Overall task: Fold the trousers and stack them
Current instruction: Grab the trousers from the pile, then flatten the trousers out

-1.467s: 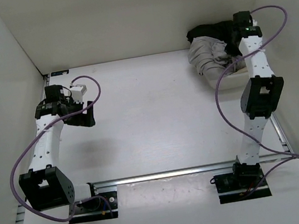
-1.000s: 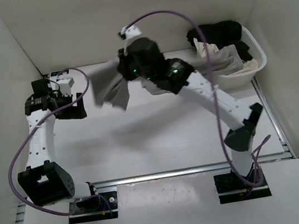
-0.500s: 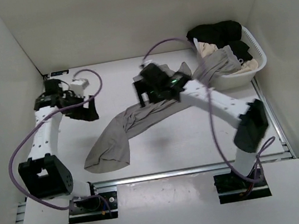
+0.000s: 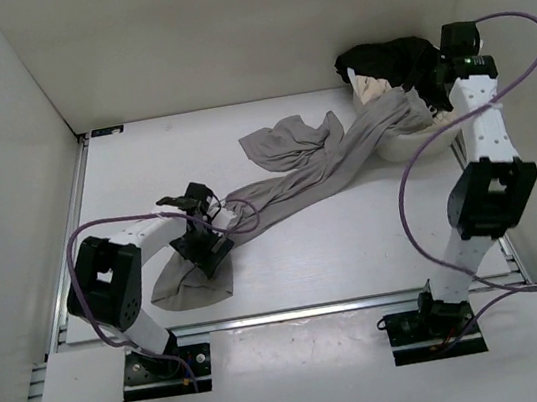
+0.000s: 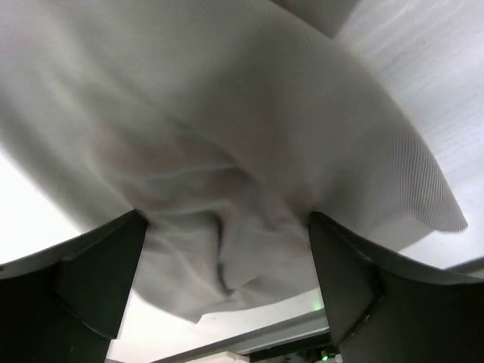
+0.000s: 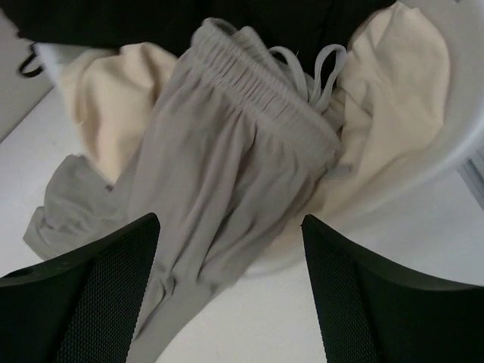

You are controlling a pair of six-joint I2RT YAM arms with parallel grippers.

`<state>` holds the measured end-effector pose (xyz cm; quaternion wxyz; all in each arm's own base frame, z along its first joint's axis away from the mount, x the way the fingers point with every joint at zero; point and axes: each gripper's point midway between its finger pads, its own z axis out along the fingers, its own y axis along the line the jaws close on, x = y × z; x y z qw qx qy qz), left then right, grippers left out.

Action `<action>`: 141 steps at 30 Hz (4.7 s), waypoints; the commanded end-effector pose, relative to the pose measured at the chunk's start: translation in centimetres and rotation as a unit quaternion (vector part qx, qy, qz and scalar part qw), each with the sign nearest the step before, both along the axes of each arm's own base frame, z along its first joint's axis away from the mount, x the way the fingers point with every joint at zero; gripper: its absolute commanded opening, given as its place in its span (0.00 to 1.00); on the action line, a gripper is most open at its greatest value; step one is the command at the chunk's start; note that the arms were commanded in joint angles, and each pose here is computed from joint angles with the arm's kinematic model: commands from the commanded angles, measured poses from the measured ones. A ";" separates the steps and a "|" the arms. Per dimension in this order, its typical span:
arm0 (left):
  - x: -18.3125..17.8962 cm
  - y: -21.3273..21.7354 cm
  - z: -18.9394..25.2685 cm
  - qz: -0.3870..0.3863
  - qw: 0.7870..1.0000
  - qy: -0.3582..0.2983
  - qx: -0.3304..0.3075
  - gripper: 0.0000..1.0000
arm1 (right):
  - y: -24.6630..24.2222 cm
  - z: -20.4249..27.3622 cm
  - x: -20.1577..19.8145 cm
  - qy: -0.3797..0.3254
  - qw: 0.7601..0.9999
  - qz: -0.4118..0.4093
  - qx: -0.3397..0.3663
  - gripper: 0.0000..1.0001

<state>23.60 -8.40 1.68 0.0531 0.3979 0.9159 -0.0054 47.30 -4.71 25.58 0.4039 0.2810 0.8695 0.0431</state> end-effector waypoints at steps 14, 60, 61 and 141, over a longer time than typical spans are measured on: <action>-1.5 -0.6 -1.5 -0.014 0.999 0.030 0.016 0.14 | -2.7 -8.8 7.4 0.049 0.991 0.021 0.123 0.56; 10.5 33.0 27.0 0.390 0.839 -0.372 0.073 0.14 | 24.3 19.7 -21.8 -0.281 0.878 0.379 0.086 0.00; 11.5 33.0 25.3 0.394 0.847 -0.352 0.066 0.14 | 23.7 19.7 -21.2 -0.283 0.886 0.359 0.076 0.00; 4.3 -0.7 13.7 -0.020 0.986 -0.146 -0.079 0.92 | 22.8 -16.0 -18.4 0.149 0.979 0.131 0.040 0.67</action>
